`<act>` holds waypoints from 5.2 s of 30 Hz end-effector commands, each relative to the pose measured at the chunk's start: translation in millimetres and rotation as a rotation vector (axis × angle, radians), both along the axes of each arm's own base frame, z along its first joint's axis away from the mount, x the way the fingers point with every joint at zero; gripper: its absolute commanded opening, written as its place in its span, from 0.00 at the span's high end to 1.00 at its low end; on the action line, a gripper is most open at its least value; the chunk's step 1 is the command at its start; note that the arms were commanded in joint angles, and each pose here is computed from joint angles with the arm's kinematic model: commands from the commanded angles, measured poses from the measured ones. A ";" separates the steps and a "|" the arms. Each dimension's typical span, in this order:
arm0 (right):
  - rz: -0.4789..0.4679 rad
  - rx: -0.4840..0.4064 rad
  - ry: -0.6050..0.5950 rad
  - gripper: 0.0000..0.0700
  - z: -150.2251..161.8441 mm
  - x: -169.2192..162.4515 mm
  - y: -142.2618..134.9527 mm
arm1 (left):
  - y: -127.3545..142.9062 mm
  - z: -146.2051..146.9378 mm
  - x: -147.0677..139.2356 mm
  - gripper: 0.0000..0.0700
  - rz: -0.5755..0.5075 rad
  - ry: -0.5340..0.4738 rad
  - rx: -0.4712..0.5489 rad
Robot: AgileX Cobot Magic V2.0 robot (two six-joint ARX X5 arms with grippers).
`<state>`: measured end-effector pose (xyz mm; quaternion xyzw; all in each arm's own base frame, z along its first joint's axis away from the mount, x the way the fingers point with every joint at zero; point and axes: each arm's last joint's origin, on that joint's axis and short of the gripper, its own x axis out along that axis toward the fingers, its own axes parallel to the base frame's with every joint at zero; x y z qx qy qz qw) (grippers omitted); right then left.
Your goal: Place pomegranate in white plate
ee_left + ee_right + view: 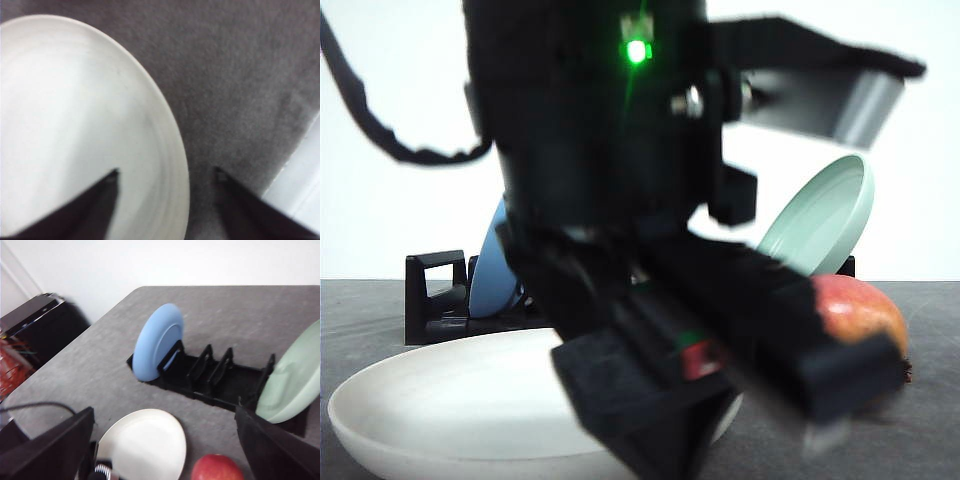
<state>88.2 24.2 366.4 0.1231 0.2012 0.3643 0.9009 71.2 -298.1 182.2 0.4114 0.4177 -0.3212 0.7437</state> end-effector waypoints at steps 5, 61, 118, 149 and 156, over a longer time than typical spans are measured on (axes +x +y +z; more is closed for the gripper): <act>0.074 -0.015 0.002 0.19 1.8 2.8 6.8 | 6.6 28.9 -6.1 0.09 0.044 -0.011 -0.111; 0.174 -0.610 0.828 0.38 -181.6 159.2 112.8 | 237.2 193.7 -48.4 0.10 0.179 -0.024 -0.986; 0.405 -0.766 0.593 0.00 -162.0 116.9 273.6 | 236.1 196.3 -48.1 0.10 0.179 -0.027 -1.016; 0.117 -0.271 0.044 0.00 8.4 -39.2 36.1 | 236.1 196.3 -48.1 0.10 0.184 -0.023 -1.020; 0.064 -0.125 -0.038 0.00 -26.4 -54.8 15.5 | 236.2 196.3 -47.9 0.10 0.180 -0.036 -1.014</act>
